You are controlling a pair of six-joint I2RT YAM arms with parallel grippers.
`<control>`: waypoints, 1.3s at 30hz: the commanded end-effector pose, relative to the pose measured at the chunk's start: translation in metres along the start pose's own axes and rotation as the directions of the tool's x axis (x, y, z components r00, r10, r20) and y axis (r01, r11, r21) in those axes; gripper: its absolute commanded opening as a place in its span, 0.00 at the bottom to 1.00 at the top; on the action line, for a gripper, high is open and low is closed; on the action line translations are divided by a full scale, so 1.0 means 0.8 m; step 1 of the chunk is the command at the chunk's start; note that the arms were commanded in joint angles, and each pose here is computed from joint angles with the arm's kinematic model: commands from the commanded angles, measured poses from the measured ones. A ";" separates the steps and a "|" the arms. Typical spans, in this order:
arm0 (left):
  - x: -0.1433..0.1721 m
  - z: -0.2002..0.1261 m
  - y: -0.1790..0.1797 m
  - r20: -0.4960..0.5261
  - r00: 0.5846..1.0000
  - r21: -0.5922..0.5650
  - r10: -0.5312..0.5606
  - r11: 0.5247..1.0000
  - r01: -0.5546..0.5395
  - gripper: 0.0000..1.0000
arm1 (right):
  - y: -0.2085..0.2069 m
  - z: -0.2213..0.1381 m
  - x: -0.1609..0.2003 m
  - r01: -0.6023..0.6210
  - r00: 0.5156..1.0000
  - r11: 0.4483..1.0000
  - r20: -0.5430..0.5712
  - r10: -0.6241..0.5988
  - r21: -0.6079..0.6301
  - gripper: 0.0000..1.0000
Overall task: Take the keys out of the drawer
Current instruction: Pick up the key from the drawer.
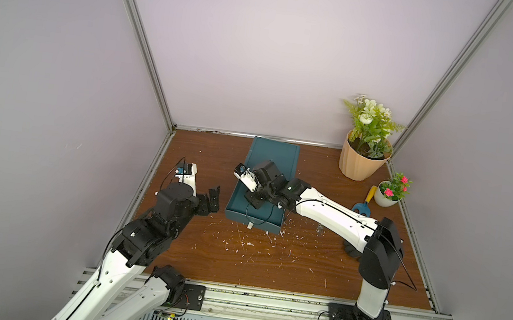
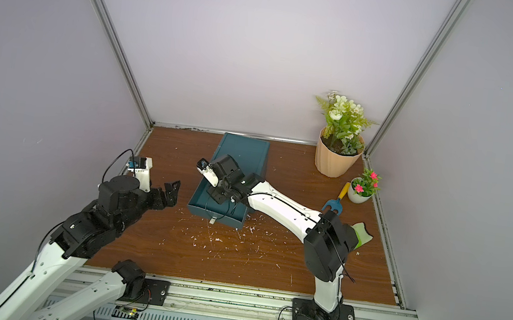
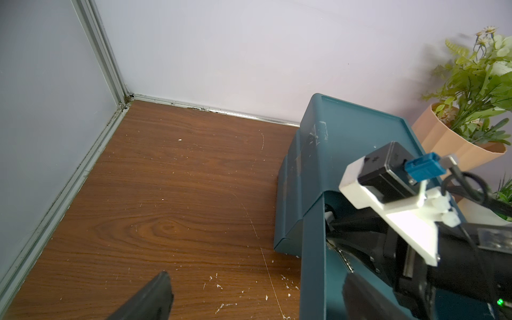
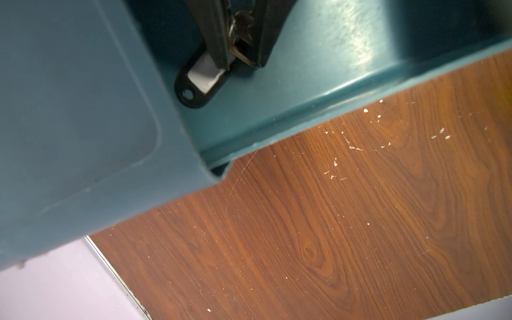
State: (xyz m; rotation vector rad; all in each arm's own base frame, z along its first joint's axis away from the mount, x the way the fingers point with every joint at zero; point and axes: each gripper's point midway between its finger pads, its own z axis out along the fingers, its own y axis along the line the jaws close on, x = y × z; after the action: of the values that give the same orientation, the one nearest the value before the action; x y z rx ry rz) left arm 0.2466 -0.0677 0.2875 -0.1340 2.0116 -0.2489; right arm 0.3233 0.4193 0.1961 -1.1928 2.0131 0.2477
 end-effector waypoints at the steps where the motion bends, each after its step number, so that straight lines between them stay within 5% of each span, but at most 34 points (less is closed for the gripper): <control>1: -0.005 -0.003 0.006 0.006 1.000 -0.026 -0.006 1.000 0.007 0.99 | -0.011 -0.022 -0.008 0.011 1.000 1.000 0.015 -0.011 0.009 0.19; 13: -0.011 -0.003 0.000 0.003 1.000 -0.012 0.014 1.000 -0.014 0.99 | -0.020 -0.041 -0.034 0.042 0.999 0.999 0.021 -0.042 0.020 0.00; 30: -0.046 -0.021 -0.006 0.108 0.990 0.010 0.088 0.996 -0.090 0.99 | -0.057 -0.136 -0.128 -0.097 0.966 0.992 0.249 0.074 0.085 0.00; 39: -0.056 -0.013 -0.042 0.124 0.980 0.128 0.155 0.977 -0.171 0.99 | -0.099 -0.212 -0.103 -0.233 0.938 0.946 0.308 0.157 0.225 0.00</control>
State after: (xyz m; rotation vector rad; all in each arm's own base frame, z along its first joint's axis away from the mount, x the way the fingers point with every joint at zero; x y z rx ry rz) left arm 0.2542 -0.0804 0.3183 0.0395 1.9369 -0.2271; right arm 0.3250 0.3756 0.3516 -0.8994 1.8696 0.2478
